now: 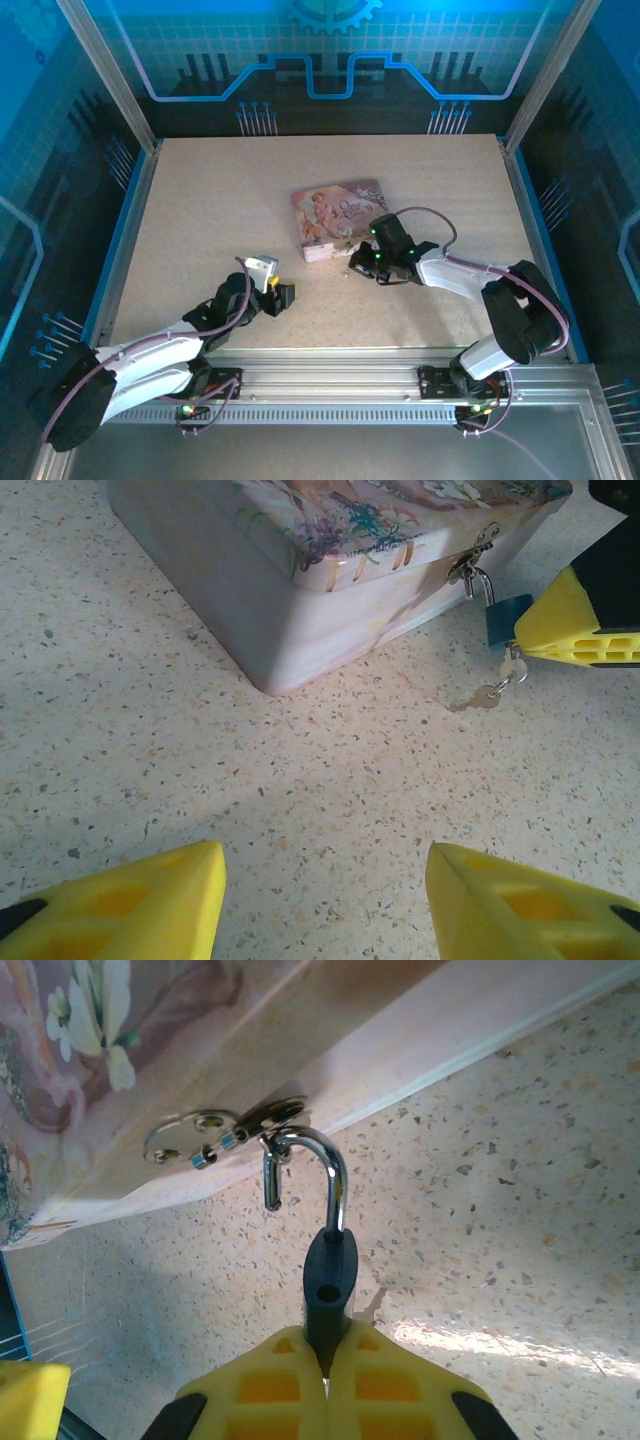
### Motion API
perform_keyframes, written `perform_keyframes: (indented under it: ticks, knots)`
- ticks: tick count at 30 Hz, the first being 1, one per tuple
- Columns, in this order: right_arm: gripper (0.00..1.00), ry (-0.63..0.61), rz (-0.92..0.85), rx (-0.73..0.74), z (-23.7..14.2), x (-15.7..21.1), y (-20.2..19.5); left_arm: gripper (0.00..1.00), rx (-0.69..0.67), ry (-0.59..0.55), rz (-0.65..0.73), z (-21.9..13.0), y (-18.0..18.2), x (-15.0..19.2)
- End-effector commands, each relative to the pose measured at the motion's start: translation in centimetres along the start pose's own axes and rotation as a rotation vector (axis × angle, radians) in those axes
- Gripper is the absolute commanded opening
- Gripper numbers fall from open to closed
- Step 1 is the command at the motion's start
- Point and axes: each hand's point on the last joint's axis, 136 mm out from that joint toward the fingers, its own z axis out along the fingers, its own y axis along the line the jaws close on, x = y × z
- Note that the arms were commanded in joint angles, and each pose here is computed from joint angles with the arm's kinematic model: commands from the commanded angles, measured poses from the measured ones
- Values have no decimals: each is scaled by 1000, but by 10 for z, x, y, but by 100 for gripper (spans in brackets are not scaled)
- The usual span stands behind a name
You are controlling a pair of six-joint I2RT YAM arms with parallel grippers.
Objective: Unlock the padlock with the key
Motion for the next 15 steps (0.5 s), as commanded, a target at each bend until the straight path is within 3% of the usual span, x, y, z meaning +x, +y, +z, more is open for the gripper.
perform_keyframes:
  ticks: [1, 15]
  knots:
    - [0, -6, -1, -53, 0, -4, 8, 56, 17, -9, -9, 2, -4, -9]
    - [0, -37, 92, -90, 8, -2, 14, 56, 24, -13, -5, 3, -6, -10]
